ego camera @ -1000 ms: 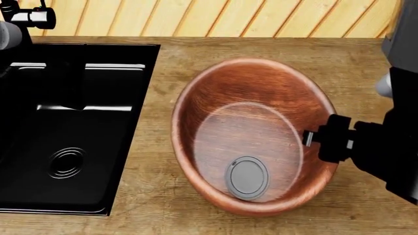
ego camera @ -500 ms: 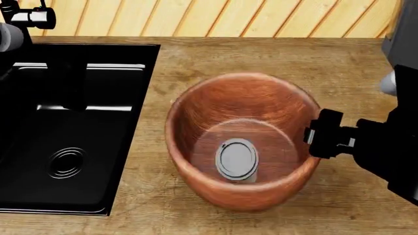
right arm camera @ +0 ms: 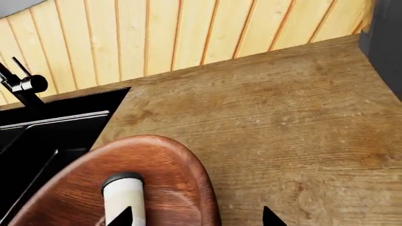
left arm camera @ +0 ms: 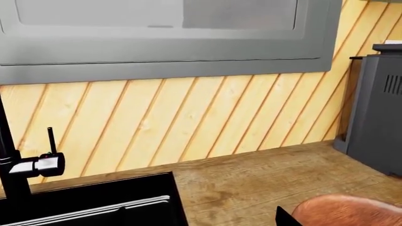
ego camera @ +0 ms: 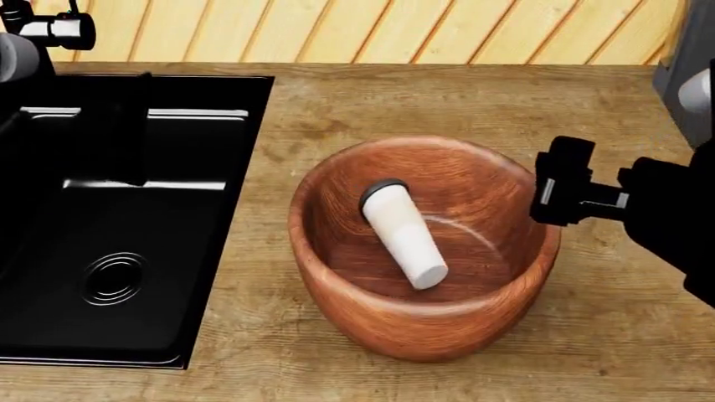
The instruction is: Place the cup inside the bowl on the dining table and move the bowl to any counter.
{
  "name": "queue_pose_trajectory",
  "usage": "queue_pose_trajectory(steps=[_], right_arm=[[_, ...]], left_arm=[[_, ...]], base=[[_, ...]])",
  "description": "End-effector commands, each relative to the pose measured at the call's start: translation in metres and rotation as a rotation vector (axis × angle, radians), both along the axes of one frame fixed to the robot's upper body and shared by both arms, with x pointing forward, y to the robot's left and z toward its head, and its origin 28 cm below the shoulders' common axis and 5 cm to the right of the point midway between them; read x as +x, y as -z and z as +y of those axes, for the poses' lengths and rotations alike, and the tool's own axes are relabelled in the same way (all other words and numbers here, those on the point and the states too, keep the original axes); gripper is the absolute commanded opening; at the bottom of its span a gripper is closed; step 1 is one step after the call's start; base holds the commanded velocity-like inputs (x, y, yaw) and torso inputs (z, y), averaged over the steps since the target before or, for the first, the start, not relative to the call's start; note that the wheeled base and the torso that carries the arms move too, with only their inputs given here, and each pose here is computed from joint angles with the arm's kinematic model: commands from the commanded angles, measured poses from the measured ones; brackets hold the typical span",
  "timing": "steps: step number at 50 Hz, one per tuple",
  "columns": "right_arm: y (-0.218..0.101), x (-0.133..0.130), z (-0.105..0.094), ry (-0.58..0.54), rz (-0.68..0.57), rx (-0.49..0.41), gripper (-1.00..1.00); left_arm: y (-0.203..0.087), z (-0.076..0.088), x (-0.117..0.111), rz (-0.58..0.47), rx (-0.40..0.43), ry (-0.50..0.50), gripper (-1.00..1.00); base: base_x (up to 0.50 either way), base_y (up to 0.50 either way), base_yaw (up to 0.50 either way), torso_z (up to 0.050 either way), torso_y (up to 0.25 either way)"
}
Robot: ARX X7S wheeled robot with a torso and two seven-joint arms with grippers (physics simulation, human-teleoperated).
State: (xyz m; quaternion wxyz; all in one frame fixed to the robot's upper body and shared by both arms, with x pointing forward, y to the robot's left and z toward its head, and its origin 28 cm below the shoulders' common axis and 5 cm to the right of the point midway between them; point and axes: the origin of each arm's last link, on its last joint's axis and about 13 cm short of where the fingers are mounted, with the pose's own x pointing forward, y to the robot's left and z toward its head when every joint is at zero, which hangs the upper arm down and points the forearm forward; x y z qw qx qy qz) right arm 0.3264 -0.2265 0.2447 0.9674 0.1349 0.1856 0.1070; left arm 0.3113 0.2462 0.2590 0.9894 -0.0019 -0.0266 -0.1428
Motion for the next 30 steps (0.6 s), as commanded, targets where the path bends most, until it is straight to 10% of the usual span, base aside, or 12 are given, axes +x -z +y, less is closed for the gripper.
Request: queue_pose_trajectory(steps=[1, 11, 30], right_arm=[[-0.019, -0.004, 0.003, -0.028, -0.101, -0.056, 1.00], [-0.044, -0.018, 0.007, -0.025, -0.266, -0.234, 1.00], [-0.097, -0.029, 0.014, -0.017, -0.420, -0.299, 1.00]], left_arm=[[-0.006, -0.002, 0.001, -0.012, -0.006, -0.001, 1.00], [-0.009, -0.004, 0.003, 0.021, -0.017, -0.026, 1.00], [-0.048, -0.010, 0.019, -0.010, -0.017, -0.073, 1.00]], base=[[0.00, 0.00, 0.00, 0.000, 0.000], [0.00, 0.00, 0.00, 0.000, 0.000], [0.00, 0.00, 0.00, 0.000, 0.000]])
